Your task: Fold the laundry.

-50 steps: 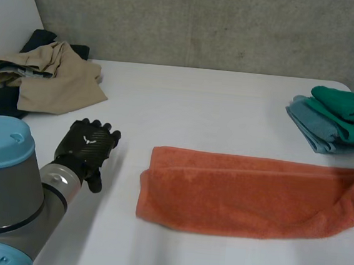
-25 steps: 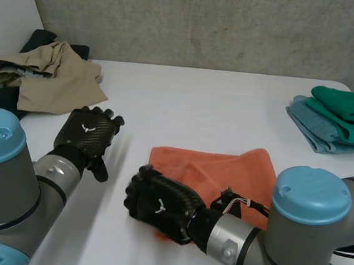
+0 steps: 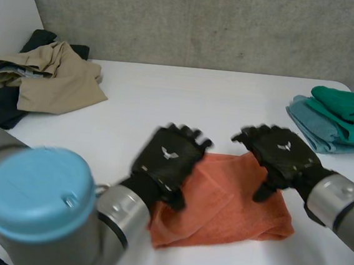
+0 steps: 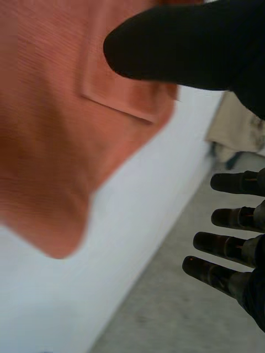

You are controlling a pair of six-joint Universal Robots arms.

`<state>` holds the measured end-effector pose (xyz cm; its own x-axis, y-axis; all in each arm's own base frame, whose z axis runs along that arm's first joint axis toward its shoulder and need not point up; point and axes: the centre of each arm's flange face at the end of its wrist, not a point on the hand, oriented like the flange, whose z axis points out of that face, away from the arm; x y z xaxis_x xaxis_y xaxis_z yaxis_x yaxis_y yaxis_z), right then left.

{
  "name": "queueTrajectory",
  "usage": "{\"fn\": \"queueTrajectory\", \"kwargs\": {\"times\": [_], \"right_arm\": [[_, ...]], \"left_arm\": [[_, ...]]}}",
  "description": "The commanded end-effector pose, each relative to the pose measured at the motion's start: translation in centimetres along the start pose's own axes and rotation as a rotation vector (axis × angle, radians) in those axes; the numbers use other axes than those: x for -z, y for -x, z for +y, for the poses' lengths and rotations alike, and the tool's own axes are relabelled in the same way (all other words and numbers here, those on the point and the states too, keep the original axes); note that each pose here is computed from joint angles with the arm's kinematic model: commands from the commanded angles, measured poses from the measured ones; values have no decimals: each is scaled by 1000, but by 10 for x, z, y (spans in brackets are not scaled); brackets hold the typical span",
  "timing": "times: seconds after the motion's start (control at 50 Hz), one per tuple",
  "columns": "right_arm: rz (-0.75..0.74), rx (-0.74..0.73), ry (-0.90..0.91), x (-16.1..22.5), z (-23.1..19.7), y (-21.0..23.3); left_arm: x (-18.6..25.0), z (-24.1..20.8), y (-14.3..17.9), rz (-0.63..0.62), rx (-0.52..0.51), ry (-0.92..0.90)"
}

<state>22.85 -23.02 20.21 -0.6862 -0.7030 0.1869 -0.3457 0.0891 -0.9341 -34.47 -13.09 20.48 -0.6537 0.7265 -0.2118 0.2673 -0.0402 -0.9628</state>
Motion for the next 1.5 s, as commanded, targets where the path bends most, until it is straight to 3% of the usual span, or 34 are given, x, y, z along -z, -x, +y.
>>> {"fn": "queueTrajectory", "kwargs": {"times": [0.02,0.36,0.52,0.56,0.66,0.72,0.8,0.94,1.16,1.28,1.5], "right_arm": [[-31,77,108,12,29,9],[-42,101,111,16,46,12],[-48,105,108,16,49,15],[-46,109,103,16,49,15],[-46,120,100,15,50,16],[-50,127,101,16,50,17],[-53,129,101,16,51,18],[-57,127,106,16,53,19],[-47,143,101,16,55,18],[-50,144,103,16,56,19],[-52,179,110,17,58,19]], "left_arm": [[-2,6,-27,80,-21,12],[-7,52,-28,-14,-64,216],[-28,58,-23,-50,-73,217],[-37,57,-9,-113,-89,217],[-63,50,73,-491,-167,225],[-66,53,90,-551,-197,228],[-62,62,87,-519,-246,252],[-47,47,65,-426,-235,197],[-20,19,43,-360,-148,104],[2,6,26,-257,-85,67],[33,40,11,-173,-135,273]]}}
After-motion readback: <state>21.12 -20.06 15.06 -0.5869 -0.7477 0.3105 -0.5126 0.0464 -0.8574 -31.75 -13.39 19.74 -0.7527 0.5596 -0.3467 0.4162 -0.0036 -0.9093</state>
